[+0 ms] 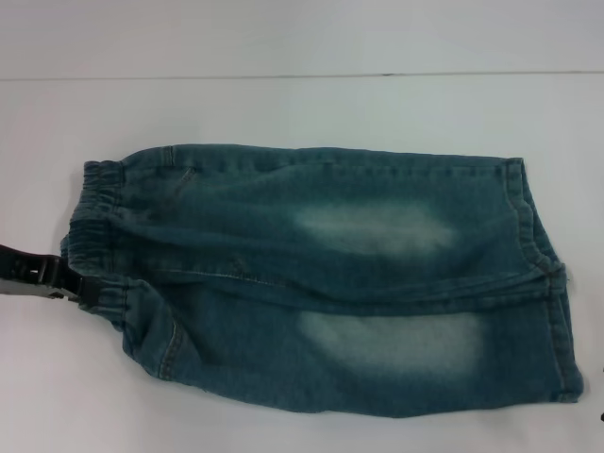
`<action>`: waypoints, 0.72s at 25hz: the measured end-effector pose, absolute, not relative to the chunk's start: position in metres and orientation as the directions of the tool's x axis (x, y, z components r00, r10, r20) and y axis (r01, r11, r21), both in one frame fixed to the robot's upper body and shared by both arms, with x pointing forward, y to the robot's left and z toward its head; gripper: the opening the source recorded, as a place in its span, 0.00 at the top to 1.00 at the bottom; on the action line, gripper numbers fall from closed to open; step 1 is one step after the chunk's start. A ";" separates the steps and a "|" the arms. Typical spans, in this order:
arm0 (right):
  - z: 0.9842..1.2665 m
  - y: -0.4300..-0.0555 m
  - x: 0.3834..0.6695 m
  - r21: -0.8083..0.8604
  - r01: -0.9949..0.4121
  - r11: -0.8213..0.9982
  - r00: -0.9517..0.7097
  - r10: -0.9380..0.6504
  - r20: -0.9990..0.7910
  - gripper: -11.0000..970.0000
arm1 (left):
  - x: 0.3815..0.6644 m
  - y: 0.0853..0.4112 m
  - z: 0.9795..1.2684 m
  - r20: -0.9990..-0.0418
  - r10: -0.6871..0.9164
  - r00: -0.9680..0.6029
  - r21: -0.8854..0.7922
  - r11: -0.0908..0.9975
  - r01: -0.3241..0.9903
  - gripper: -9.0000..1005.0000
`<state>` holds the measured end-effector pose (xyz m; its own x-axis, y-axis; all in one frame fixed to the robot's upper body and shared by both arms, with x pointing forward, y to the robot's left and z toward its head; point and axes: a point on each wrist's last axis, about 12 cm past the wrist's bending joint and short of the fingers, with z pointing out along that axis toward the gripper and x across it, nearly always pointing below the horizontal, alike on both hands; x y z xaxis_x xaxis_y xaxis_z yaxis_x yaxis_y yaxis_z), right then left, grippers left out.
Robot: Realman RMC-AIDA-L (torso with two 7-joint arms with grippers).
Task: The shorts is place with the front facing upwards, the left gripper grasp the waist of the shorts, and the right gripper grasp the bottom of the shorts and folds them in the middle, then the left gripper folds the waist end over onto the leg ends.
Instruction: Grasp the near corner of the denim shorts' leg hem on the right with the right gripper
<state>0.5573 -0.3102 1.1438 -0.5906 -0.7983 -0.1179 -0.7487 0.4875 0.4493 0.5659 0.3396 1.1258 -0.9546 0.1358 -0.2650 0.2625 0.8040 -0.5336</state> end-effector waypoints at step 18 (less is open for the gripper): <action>1.123 -0.290 0.553 0.432 -0.763 0.480 -0.559 -0.826 -0.070 0.12 | 0.567 0.339 1.127 -0.255 0.129 -0.958 -0.540 0.803 0.252 0.95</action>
